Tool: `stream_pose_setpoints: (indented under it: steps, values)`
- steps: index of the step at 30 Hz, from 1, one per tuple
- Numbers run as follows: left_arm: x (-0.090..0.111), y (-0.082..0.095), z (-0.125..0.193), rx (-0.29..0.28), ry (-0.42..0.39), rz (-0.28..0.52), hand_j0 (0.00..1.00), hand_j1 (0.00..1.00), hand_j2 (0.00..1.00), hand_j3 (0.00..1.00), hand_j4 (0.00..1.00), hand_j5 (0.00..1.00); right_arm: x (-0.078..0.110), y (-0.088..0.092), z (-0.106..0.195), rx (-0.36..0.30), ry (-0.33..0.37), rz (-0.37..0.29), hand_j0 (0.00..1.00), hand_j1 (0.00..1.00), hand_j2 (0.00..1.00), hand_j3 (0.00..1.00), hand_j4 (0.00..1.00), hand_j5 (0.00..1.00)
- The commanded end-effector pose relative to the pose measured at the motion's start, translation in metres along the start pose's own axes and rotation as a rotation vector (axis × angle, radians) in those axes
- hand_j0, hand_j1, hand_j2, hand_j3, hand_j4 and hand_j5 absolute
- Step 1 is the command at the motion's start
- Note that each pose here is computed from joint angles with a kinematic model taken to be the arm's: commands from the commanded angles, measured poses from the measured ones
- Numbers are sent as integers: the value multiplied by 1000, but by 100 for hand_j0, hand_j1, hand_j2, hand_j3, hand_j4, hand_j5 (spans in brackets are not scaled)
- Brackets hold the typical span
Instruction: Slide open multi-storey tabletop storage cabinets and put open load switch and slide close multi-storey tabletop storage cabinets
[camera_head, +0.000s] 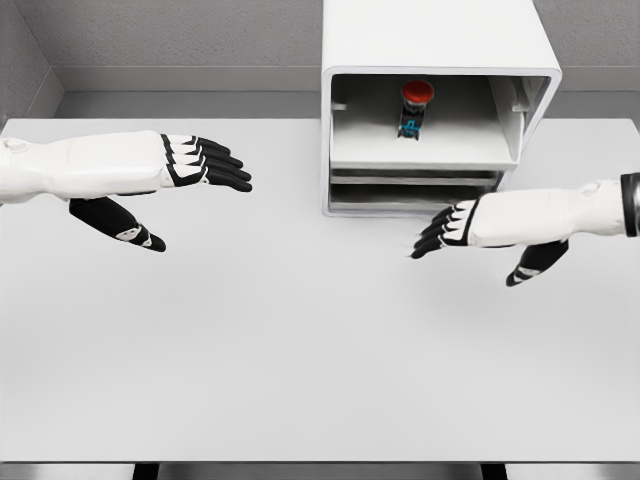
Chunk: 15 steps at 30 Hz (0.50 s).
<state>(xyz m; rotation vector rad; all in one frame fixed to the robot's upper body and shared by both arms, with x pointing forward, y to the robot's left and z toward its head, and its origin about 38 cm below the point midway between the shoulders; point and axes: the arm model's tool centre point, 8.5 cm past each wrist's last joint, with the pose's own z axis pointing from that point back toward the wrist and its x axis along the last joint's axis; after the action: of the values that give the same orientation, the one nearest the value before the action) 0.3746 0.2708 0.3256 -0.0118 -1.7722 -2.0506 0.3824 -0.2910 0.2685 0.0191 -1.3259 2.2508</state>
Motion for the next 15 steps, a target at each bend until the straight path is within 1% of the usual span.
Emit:
stream_pose_setpoints:
  steps: [1,6,15]
  values:
    - [0,1,0,3,0,6,100,100,100,100,100,100,-4,7,12,-4,30,-27,100,100,100,100,100,100]
    - [-1,0,1,4,3,7,100,100,100,100,100,100,-12,13,16,2,55,-49,100,100,100,100,100,100]
    - [-1,0,0,4,1,8,100,100,100,100,100,100,-11,14,8,14,41,-45,100,100,100,100,100,100]
